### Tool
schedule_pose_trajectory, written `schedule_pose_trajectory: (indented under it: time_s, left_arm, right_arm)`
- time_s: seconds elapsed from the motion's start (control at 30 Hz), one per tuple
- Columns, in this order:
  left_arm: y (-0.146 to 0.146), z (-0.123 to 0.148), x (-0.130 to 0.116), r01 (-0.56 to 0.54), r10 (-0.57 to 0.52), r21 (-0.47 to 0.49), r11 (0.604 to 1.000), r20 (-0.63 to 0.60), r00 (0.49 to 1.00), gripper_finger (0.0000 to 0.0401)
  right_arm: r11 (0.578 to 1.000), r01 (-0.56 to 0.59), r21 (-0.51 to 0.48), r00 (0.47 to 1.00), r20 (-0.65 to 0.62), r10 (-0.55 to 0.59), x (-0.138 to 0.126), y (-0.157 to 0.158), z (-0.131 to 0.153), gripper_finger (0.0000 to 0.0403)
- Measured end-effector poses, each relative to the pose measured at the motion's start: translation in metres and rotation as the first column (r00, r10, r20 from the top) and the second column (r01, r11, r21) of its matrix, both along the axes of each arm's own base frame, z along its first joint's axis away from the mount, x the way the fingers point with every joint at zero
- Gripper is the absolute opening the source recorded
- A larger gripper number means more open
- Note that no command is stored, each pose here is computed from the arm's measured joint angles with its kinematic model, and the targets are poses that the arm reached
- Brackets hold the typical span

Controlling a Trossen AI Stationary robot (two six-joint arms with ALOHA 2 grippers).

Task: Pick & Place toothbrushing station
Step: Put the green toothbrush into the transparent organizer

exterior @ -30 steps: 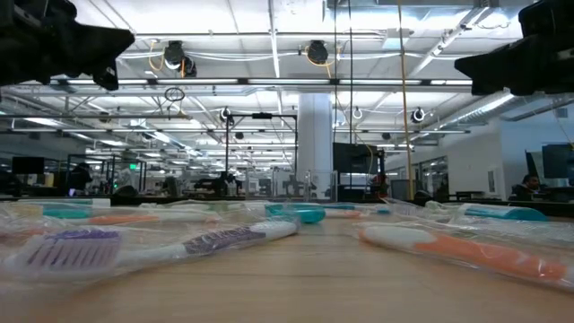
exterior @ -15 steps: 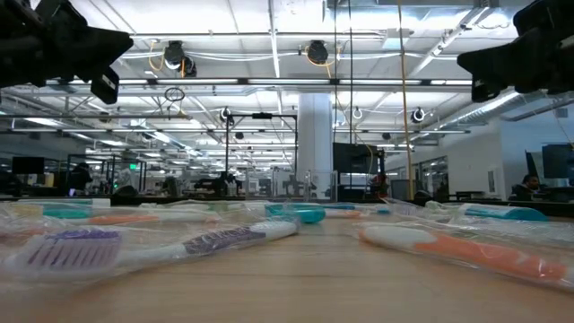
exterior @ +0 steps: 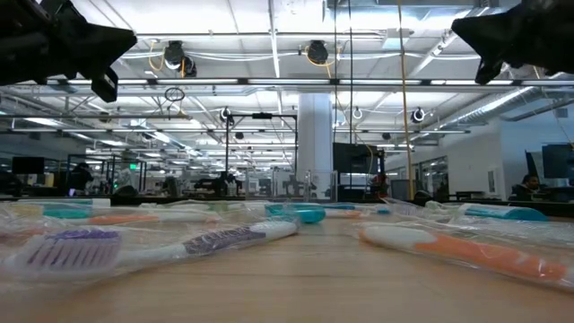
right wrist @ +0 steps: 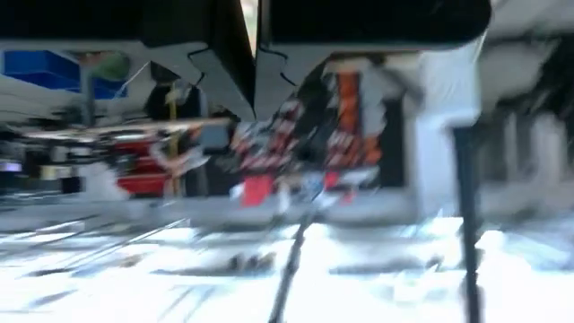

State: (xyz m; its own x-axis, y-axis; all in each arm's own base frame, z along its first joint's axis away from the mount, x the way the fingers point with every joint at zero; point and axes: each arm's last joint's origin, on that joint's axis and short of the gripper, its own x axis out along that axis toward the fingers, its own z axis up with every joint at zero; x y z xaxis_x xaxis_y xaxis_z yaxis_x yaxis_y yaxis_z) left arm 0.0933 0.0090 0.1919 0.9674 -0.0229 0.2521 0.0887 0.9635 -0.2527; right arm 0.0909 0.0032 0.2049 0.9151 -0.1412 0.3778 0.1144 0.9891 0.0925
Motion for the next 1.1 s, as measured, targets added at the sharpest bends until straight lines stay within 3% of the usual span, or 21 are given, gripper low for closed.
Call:
schedule_pose_trajectory:
  time_s: [0.33, 0.5, 0.67, 0.87, 1.1]
  left_arm:
    - [0.004, -0.001, 0.015, -0.101, 0.1, -0.014, 0.995, -0.037, 0.994, 0.0037]
    - [0.005, -0.002, 0.03, -0.127, 0.125, -0.023, 0.992, -0.075, 0.989, 0.0037]
    - [0.007, 0.003, 0.052, -0.143, 0.137, -0.023, 0.989, -0.174, 0.975, 0.0037]
    - [0.011, 0.001, 0.082, -0.162, 0.148, -0.016, 0.987, -0.324, 0.934, 0.0037]
    - [0.015, -0.008, 0.107, -0.197, 0.201, 0.055, 0.979, -0.432, 0.879, 0.0037]
  right_arm:
    - [0.999, 0.042, 0.024, 0.999, -0.029, -0.042, 0.022, 0.001, 0.0, 0.0]
    - [0.997, 0.081, 0.018, 0.991, -0.11, -0.078, 0.041, -0.002, -0.01, 0.0]
    - [0.991, 0.129, 0.029, 0.947, -0.301, -0.114, 0.062, -0.009, -0.028, 0.0]
    - [0.984, 0.173, 0.039, 0.891, -0.432, -0.14, 0.084, -0.016, -0.042, 0.0]
    - [0.975, 0.217, 0.054, 0.867, -0.47, -0.167, 0.092, -0.024, -0.053, 0.0]
